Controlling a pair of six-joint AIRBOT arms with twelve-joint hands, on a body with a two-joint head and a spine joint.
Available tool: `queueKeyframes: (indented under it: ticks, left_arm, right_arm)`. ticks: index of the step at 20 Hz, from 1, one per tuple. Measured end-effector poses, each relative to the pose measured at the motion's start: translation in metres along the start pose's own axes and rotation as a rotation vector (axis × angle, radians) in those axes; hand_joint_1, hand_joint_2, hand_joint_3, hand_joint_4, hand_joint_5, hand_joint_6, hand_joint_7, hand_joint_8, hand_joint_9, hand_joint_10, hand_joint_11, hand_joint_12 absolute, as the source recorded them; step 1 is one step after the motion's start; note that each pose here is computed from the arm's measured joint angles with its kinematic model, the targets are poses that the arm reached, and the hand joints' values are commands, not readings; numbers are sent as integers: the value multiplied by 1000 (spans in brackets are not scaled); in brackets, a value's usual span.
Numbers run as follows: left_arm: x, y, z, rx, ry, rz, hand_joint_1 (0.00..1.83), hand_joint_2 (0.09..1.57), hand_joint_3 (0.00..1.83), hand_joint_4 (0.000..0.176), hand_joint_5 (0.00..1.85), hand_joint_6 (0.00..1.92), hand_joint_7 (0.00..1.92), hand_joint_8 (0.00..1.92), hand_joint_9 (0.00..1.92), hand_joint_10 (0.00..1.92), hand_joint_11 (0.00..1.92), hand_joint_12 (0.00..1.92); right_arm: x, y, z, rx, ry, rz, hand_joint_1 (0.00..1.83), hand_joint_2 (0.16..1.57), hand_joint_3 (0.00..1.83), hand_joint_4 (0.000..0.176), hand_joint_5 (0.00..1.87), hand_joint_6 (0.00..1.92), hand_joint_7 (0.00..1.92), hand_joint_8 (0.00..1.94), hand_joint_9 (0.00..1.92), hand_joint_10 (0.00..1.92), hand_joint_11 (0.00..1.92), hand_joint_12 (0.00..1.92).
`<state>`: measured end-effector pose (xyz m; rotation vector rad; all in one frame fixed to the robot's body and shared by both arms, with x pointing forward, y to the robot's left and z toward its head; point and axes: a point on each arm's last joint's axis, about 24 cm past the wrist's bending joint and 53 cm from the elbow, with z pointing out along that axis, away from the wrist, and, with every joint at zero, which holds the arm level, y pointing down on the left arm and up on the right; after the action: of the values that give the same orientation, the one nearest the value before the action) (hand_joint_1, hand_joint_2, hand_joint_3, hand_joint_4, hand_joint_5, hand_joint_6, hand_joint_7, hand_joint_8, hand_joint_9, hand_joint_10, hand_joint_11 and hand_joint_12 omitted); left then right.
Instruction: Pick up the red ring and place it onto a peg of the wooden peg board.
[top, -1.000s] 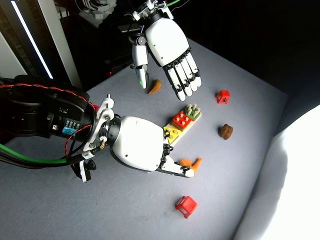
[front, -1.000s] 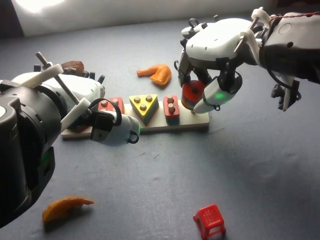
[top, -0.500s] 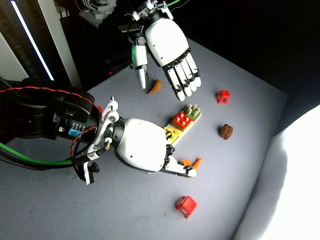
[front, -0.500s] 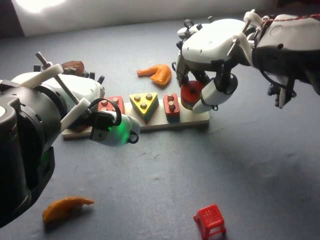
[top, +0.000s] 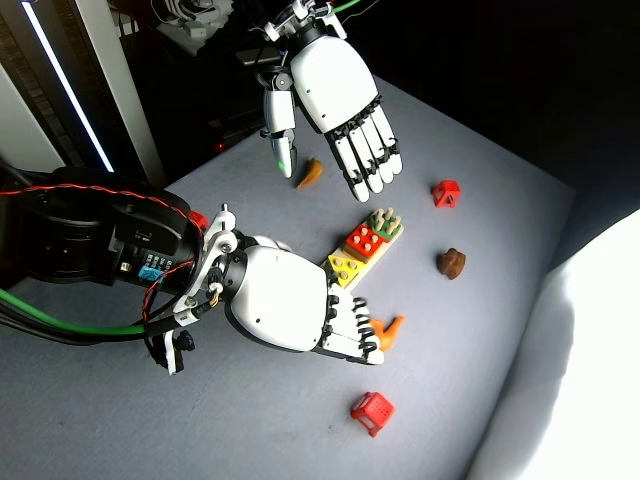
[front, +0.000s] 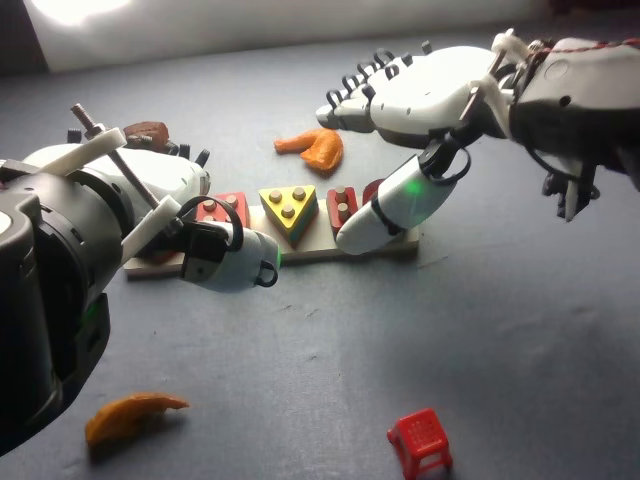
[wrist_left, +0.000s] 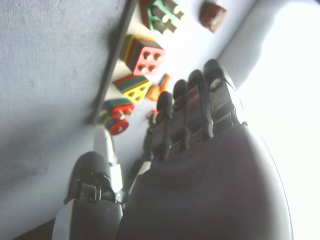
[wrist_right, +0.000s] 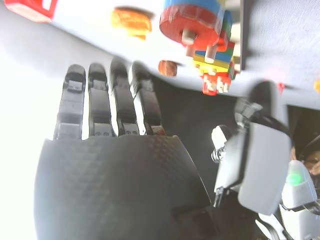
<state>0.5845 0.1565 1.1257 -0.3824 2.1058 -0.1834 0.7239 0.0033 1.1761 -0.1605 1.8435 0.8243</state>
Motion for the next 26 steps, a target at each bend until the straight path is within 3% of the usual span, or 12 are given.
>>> queueKeyframes:
  ticks: [7,9,10,11,12,13,14,15,16,17,22,26]
  left_arm:
    - [-1,0,0,0,-1,-2,0,1240,0,0,119,1,100,1,66,1,0,144]
    - [-1,0,0,-1,-2,-1,0,1248,3,0,109,0,81,0,47,1,0,90]
    - [-1,0,0,1,-1,-1,0,1244,0,0,108,0,81,1,47,2,0,84]
    - [0,-1,-1,1,-1,1,0,1247,2,0,105,0,82,1,49,3,0,84]
    - [0,-1,-1,1,-1,0,0,1247,2,0,105,0,82,1,49,3,0,84]
    - [0,0,-1,0,-1,1,0,1247,1,0,116,1,92,2,57,3,0,105]
    - [0,-1,-1,1,0,1,0,1247,1,0,116,1,92,2,57,3,0,105]
    - [0,-2,-1,6,0,2,0,1243,0,0,111,0,87,1,56,0,0,142]
    - [0,-2,-1,7,0,2,0,1249,2,0,118,3,93,4,59,2,0,143]
    - [0,-2,-1,5,0,2,0,1251,2,0,116,1,92,2,56,0,0,117]
    - [0,-2,-1,5,0,1,0,1263,1,0,132,1,99,1,57,0,0,114]
    - [0,-1,-1,3,0,1,0,1262,0,0,118,2,97,3,62,4,0,133]
  right_arm:
    - [-9,-29,-71,84,-46,5,332,756,0,0,95,12,73,11,0,0,0,0]
    - [-16,-37,-97,116,-70,7,218,931,7,0,213,9,199,4,112,12,41,41]
    - [-19,-39,-103,125,-81,6,314,1113,0,0,533,59,569,178,419,375,86,1026]
    - [-14,-42,-132,166,-89,4,342,1168,0,0,523,738,562,989,403,1210,175,1630]
    - [-12,-42,-138,170,-84,10,342,1168,0,0,523,738,562,989,403,1210,175,1630]
    - [-11,-39,-148,170,-83,13,350,1261,0,0,909,1684,993,1751,986,1779,1063,1863]
    - [-13,-37,-155,172,-90,7,350,1261,0,0,909,1684,993,1751,986,1779,1063,1863]
    - [-15,-33,-164,173,-99,0,735,1465,80,23,1441,1912,1571,1933,1611,1915,1777,1919]
    - [-17,-31,-170,173,-105,1,786,1498,36,77,1477,1919,1605,1939,1653,1920,1815,1921]
    - [-18,-29,-176,169,-108,-5,864,1498,4,168,1506,1921,1625,1941,1680,1921,1842,1921]
    - [-35,-38,-200,186,-167,8,1002,1447,0,176,1493,1921,1601,1941,1668,1921,1827,1921]
    - [-39,-41,-206,200,-178,-18,945,1456,0,176,1474,1921,1577,1941,1641,1921,1799,1921]
